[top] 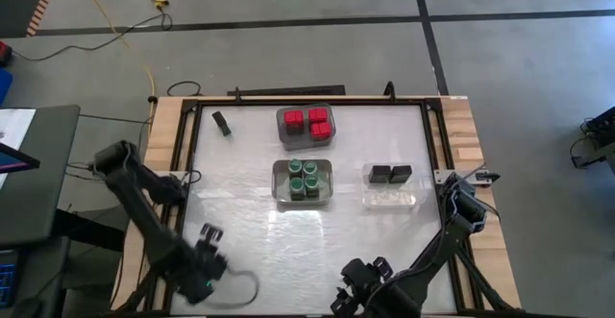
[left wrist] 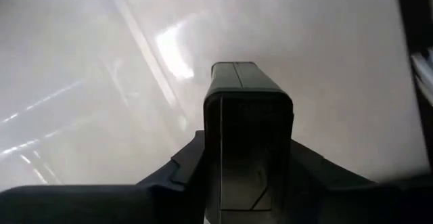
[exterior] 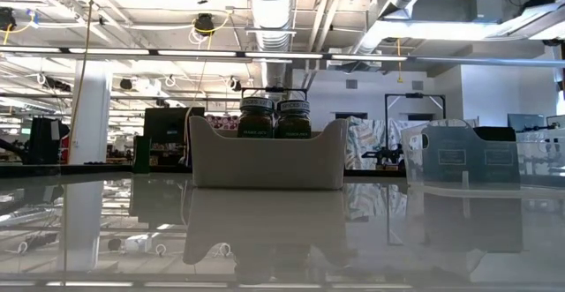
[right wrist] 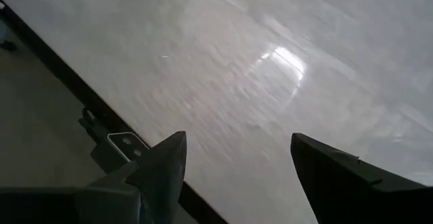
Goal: Sort spices by type
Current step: Put the black spice can into the transparent bin
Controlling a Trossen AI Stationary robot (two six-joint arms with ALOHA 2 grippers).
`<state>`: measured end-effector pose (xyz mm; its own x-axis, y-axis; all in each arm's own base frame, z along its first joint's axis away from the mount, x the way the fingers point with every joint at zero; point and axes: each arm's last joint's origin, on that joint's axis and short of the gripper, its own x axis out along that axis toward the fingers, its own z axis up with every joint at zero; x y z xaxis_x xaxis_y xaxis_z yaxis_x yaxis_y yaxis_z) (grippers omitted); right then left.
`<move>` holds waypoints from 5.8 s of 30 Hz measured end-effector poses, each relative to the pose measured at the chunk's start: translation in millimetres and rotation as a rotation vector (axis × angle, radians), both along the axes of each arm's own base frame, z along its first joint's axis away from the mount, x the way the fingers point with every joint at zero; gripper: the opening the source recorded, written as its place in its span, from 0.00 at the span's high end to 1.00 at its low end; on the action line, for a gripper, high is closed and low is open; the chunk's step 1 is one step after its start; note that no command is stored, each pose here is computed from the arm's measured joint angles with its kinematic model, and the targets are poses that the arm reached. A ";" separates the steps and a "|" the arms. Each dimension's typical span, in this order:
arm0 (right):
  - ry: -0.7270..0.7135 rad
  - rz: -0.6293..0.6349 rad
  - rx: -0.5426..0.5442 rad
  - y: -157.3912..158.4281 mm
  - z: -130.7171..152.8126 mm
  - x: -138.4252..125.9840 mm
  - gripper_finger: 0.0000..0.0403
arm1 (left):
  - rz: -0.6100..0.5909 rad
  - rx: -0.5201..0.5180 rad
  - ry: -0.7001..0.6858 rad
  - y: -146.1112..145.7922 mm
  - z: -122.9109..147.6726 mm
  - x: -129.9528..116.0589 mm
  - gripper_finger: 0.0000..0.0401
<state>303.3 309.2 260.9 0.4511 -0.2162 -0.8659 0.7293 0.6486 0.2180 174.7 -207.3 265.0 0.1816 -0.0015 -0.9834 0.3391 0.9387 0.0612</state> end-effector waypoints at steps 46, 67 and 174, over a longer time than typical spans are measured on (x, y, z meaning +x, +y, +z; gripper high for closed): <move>-0.114 0.314 -0.084 -75.9 -19.8 -161.5 0.28 | 0.474 -0.111 -0.140 79.4 -34.1 292.4 0.67; -0.094 0.347 -0.116 -85.3 -26.8 -172.1 0.28 | 0.732 -0.197 -0.138 88.2 -31.6 294.9 0.56; 0.269 1.097 -0.130 -183.3 -20.2 85.5 0.28 | 0.483 -0.405 -0.800 181.2 -4.7 -51.1 0.41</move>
